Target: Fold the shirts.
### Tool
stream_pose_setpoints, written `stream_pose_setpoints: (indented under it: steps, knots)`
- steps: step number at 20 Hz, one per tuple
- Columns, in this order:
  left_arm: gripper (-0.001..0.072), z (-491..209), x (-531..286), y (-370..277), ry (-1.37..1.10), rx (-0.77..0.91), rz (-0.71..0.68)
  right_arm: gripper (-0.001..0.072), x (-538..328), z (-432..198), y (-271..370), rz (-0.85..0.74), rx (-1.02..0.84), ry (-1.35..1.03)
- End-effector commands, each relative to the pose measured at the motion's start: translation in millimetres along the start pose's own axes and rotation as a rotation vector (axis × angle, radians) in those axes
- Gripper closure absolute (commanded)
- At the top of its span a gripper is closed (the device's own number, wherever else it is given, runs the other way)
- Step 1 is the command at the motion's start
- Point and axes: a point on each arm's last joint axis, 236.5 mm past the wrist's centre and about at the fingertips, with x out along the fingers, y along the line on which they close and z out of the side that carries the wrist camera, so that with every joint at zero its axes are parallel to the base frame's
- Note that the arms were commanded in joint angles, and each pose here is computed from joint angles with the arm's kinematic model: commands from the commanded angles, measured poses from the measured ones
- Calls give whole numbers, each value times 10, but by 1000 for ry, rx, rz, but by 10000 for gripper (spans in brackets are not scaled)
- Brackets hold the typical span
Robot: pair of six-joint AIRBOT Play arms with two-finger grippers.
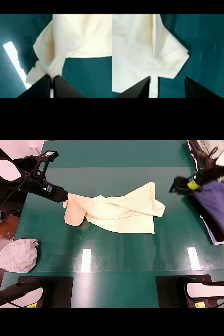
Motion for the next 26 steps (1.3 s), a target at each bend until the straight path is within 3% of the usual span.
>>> stream_pose_setpoints:
  steps: [1,6,19,20,22,23,26]
  knots:
    - [678,22,5,-2,-9,-9,-1,279,437,-494,-27,134,144,127]
    - [679,7,5,-15,-3,-11,-7,280,970,-668,46,190,254,103]
    - [678,9,4,-69,-4,-19,-30,281,1230,-608,122,183,314,60]
    - [679,-6,4,-73,3,-19,-31,329,1276,-639,158,181,304,72]
    - [679,-37,4,-81,16,-18,-34,662,1274,-635,230,181,251,60]
    - [678,-50,2,-85,21,-18,-36,696,1223,-617,235,179,223,46]
    - [679,-52,-67,-58,32,-3,-17,697,820,-517,288,202,172,-32]
